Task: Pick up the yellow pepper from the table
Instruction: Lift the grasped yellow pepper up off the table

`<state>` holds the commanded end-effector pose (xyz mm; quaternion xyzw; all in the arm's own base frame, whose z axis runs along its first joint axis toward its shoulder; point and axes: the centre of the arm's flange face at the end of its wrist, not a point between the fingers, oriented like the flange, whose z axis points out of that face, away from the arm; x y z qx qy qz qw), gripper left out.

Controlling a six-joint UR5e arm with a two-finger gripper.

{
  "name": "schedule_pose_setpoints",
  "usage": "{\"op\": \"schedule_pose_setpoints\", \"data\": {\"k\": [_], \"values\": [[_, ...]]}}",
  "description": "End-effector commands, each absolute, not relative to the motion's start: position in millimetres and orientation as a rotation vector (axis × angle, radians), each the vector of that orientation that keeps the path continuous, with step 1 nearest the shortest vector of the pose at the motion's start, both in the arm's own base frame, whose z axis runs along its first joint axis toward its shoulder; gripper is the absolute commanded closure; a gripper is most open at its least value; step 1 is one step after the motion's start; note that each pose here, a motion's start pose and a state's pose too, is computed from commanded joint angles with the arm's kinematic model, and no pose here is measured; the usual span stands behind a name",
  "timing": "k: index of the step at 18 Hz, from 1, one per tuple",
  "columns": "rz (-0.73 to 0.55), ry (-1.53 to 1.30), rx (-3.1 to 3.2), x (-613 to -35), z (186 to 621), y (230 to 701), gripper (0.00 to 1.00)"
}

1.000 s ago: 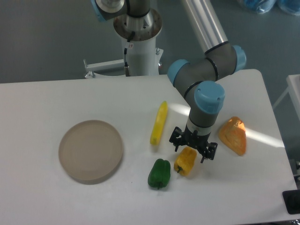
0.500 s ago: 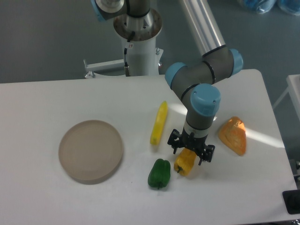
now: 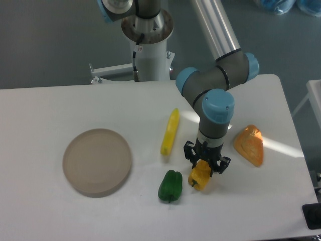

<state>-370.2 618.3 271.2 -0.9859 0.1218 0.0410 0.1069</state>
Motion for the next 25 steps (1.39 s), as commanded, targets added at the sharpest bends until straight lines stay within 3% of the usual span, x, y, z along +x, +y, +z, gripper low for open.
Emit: {"op": "schedule_pose_setpoints", "data": {"k": [4,15,25], "values": [[0.159,0.431,-2.881,-374.3,285.5,617.4,0.51],[0.363,0.517,-2.769,-402.5,389.2,586.9,0.51],[0.423,0.616,-2.77,-437.8,402.7,554.7,0.51]]}}
